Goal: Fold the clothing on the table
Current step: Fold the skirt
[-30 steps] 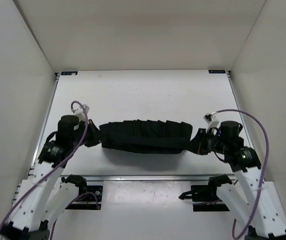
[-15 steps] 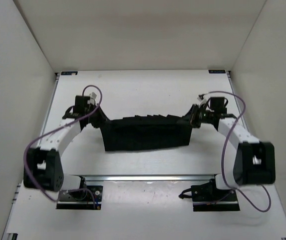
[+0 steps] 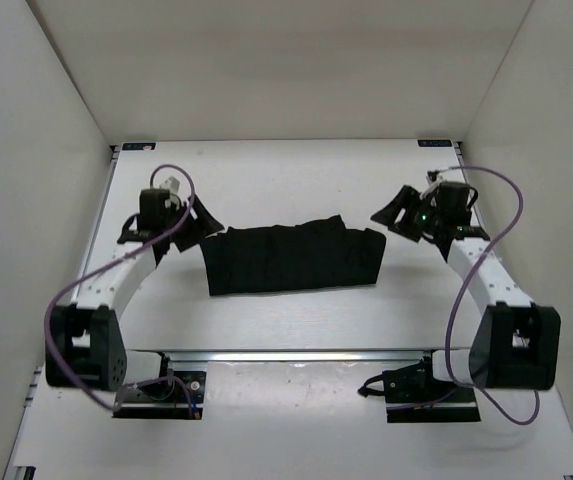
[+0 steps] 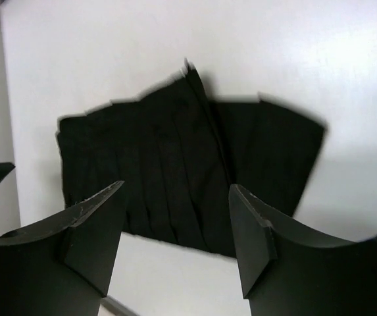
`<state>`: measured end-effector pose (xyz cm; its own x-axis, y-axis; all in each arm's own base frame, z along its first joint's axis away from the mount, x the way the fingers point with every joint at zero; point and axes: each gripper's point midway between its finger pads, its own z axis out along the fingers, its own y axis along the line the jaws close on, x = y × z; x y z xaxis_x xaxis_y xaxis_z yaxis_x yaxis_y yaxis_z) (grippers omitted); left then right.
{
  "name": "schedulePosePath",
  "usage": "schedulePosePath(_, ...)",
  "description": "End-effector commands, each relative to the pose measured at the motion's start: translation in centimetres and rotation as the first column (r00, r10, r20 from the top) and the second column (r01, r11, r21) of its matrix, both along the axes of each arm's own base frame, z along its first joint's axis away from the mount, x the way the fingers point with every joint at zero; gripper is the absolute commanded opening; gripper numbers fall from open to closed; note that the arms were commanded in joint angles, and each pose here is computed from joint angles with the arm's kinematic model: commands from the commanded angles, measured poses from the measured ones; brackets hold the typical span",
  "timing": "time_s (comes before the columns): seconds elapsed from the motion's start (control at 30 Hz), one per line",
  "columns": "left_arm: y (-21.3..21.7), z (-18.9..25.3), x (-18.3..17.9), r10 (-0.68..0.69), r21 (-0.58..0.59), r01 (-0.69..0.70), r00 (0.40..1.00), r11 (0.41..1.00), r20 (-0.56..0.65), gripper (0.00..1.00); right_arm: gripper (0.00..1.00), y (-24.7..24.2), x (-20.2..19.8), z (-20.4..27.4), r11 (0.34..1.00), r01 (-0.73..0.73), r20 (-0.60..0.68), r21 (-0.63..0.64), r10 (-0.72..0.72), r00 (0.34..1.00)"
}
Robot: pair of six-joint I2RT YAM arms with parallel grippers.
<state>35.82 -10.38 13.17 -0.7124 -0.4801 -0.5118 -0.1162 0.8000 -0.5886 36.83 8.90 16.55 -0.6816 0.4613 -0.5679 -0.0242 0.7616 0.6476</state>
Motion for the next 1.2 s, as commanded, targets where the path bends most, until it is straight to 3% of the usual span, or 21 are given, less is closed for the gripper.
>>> schedulePosePath(0.0, 0.2, -3.0, -5.6, 0.009, 0.062, -0.005, 0.998, 0.998, -0.061, 0.78, 0.60, -1.1, -4.8, -5.2, 0.996, 0.068, -0.145, -0.064, -0.077, 0.986)
schedulePosePath(0.17, 1.0, -6.6, -10.5, 0.100, 0.059, -0.096, 0.992, 0.994, -0.080, 0.75, 0.59, -0.6, -7.6, -6.7, 0.994, 0.094, -0.125, -0.056, -0.101, 0.987)
schedulePosePath(0.27, 0.9, -8.4, -11.9, 0.163, -0.007, -0.164, 0.981, 0.986, -0.102, 0.74, 0.59, 0.5, -8.1, -7.2, 0.997, 0.057, -0.140, -0.042, -0.062, 0.988)
schedulePosePath(0.53, 0.0, -11.0, -12.4, 0.217, -0.070, -0.228, 0.967, 0.971, -0.135, 0.65, 0.60, 0.4, -9.0, -9.1, 0.995, 0.083, -0.160, -0.054, -0.090, 0.983)
schedulePosePath(0.63, 0.5, -11.0, -11.9, 0.265, -0.049, -0.272, 0.958, 0.961, -0.111, 0.54, 0.58, 0.5, -9.5, -10.1, 0.994, 0.105, -0.180, -0.032, -0.109, 0.978)
schedulePosePath(0.8, 1.2, -10.3, -11.5, 0.311, -0.088, -0.316, 0.948, 0.945, -0.068, 0.08, 0.59, 0.8, -10.3, -12.0, 0.992, 0.126, -0.208, 0.000, -0.124, 0.970)
schedulePosePath(0.87, 1.4, -10.1, -11.4, 0.319, -0.085, -0.323, 0.946, 0.943, -0.059, 0.01, 0.59, 1.1, -10.2, -12.5, 0.992, 0.127, -0.217, 0.010, -0.122, 0.968)
schedulePosePath(0.97, 1.3, -10.4, -11.4, 0.306, -0.079, -0.312, 0.949, 0.947, -0.071, 0.00, 0.58, 1.4, -9.4, -13.1, 0.992, 0.127, -0.209, 0.015, -0.121, 0.970)
schedulePosePath(1.07, 0.8, -10.8, -11.8, 0.280, -0.087, -0.288, 0.955, 0.954, -0.094, 0.00, 0.44, 3.1, -9.4, -13.5, 0.996, 0.053, -0.261, 0.076, -0.031, 0.965)
schedulePosePath(1.1, 0.5, -11.0, -12.0, 0.263, -0.080, -0.271, 0.960, 0.959, -0.099, 0.00, 0.34, 3.7, -9.4, -13.4, 0.995, 0.021, -0.279, 0.100, 0.008, 0.960)
schedulePosePath(1.13, 0.2, -10.7, -11.6, 0.252, -0.087, -0.260, 0.963, 0.962, -0.090, 0.00, 0.15, 4.2, -9.0, -12.9, 0.994, -0.001, -0.275, 0.106, 0.030, 0.961)
schedulePosePath(1.17, 0.0, -11.0, -11.6, 0.240, -0.082, -0.249, 0.966, 0.965, -0.101, 0.00, 0.04, 4.7, -9.4, -12.8, 0.993, -0.025, -0.282, 0.113, 0.056, 0.958)
